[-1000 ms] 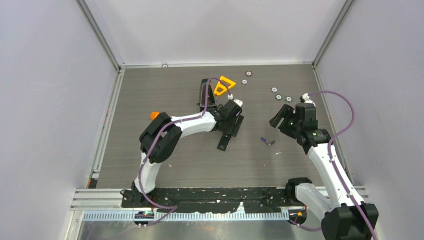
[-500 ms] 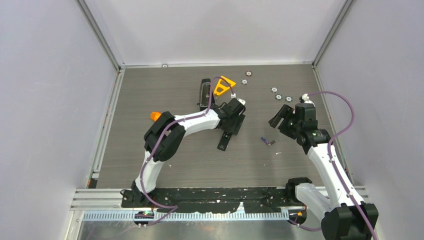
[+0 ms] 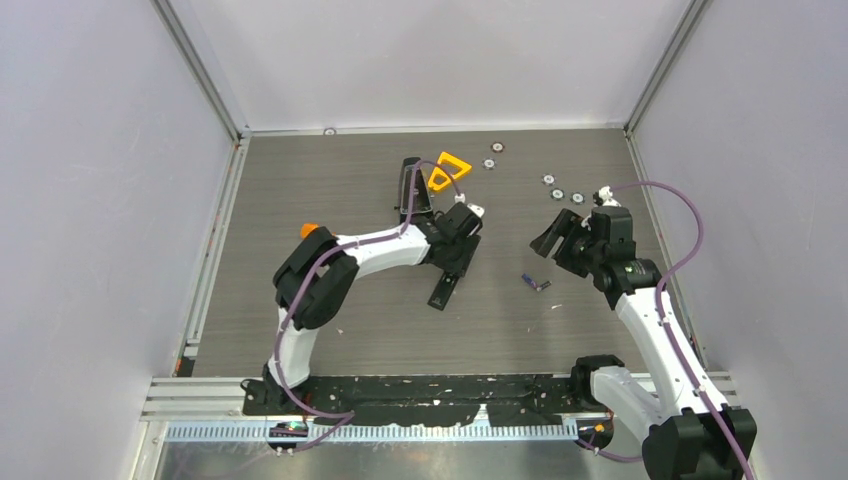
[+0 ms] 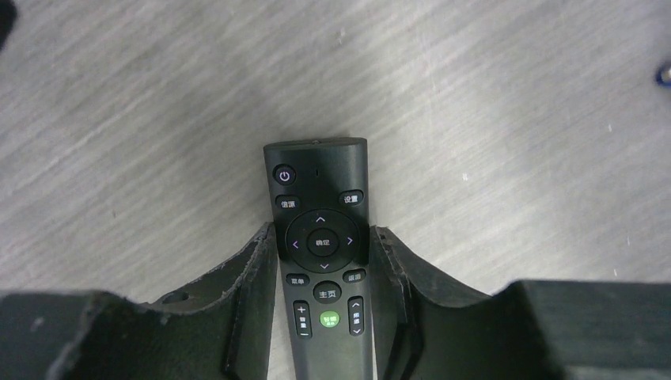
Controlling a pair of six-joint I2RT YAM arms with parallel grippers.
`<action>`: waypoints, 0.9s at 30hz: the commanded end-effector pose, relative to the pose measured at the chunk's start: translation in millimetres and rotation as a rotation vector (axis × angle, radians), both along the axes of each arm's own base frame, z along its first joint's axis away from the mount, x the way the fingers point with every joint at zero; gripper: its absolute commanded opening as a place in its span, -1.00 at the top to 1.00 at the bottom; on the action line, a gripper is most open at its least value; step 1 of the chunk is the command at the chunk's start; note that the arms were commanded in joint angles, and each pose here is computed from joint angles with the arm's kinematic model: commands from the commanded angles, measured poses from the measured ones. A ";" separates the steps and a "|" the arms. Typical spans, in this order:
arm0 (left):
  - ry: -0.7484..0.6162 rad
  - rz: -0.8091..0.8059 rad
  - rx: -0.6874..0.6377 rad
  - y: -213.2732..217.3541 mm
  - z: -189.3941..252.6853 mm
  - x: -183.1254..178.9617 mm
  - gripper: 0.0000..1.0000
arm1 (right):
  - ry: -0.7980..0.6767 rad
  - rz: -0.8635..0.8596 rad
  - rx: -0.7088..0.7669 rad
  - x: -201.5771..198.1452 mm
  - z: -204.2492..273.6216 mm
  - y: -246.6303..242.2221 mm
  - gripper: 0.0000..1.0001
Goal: Load the batteries into the remote control
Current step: Pick up the remote control from the center of the board, then adjust the remote control.
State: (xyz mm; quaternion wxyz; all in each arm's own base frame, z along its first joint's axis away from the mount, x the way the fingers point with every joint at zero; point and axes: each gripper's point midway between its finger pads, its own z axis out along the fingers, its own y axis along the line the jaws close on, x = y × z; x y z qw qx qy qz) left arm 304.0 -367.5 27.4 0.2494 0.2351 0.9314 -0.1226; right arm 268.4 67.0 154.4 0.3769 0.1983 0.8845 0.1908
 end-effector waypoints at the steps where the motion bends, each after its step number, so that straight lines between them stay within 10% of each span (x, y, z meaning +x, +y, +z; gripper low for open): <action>1: -0.100 -0.039 -0.195 -17.9 67.4 -3.4 0.68 | -0.116 0.136 0.067 3.8 22.4 24.1 -0.45; 18: -0.258 -0.079 -0.758 35.3 252.5 -35.3 0.73 | -0.584 0.922 0.267 -61.7 132.6 168.4 -0.75; 27: -0.343 -0.164 -0.973 81.3 340.9 -80.1 0.68 | -0.692 1.020 0.359 -71.0 175.9 217.2 -0.95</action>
